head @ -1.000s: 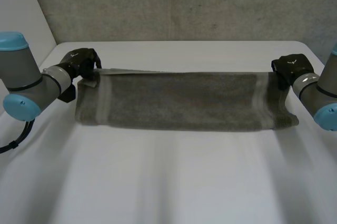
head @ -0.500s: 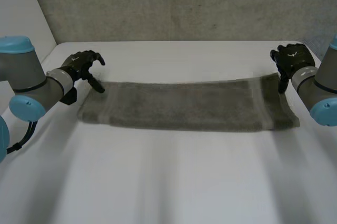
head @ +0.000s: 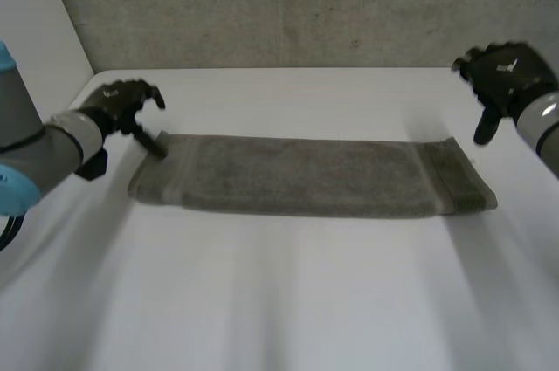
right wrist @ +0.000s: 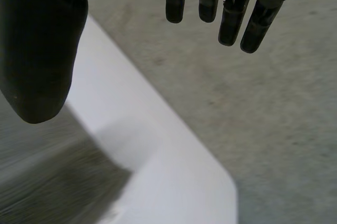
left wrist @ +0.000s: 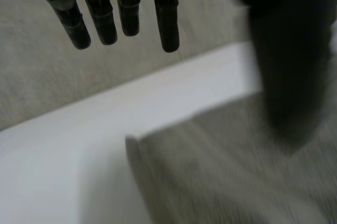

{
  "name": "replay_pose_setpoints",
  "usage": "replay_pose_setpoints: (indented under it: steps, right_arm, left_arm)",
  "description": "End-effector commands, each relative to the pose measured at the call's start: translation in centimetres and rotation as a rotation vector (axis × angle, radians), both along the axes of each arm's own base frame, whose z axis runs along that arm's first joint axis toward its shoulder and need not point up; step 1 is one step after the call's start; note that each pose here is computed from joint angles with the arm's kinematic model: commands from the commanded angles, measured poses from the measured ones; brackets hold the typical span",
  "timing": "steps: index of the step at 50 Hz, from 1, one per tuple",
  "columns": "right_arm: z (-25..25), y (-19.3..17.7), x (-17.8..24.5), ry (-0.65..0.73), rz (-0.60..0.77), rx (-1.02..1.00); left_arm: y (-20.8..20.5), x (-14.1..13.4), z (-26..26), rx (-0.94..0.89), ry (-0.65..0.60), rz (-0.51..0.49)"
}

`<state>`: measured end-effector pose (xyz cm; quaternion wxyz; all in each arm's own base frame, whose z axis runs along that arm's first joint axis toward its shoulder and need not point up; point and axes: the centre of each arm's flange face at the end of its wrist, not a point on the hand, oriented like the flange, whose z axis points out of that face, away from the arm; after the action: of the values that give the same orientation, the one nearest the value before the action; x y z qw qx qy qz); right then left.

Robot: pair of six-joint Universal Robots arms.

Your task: Fold the towel.

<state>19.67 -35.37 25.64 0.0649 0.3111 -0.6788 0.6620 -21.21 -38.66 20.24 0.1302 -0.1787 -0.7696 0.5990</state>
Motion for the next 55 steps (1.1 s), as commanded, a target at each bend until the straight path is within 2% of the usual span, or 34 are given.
replay_pose_setpoints:
  steps: [1, 9, 26, 55]
  right_arm:
    - [-4.9, 3.5, -0.2, 0.075, 0.08, 0.134]
    - [-7.2, 3.4, -1.9, 0.085, 0.04, 0.135]
    - [-11.3, 2.7, -2.1, 0.081, 0.065, 0.207]
    - [-13.9, 0.6, -2.9, 0.08, 0.041, 0.215]
  left_arm:
    - [2.4, -0.1, -4.2, -0.053, -0.268, -0.084]
    - [2.2, 0.3, -5.3, -0.091, -0.31, -0.035]
    - [1.6, 0.2, -7.3, -0.095, -0.321, -0.035]
    - [1.5, 0.1, -7.9, -0.085, -0.322, -0.038]
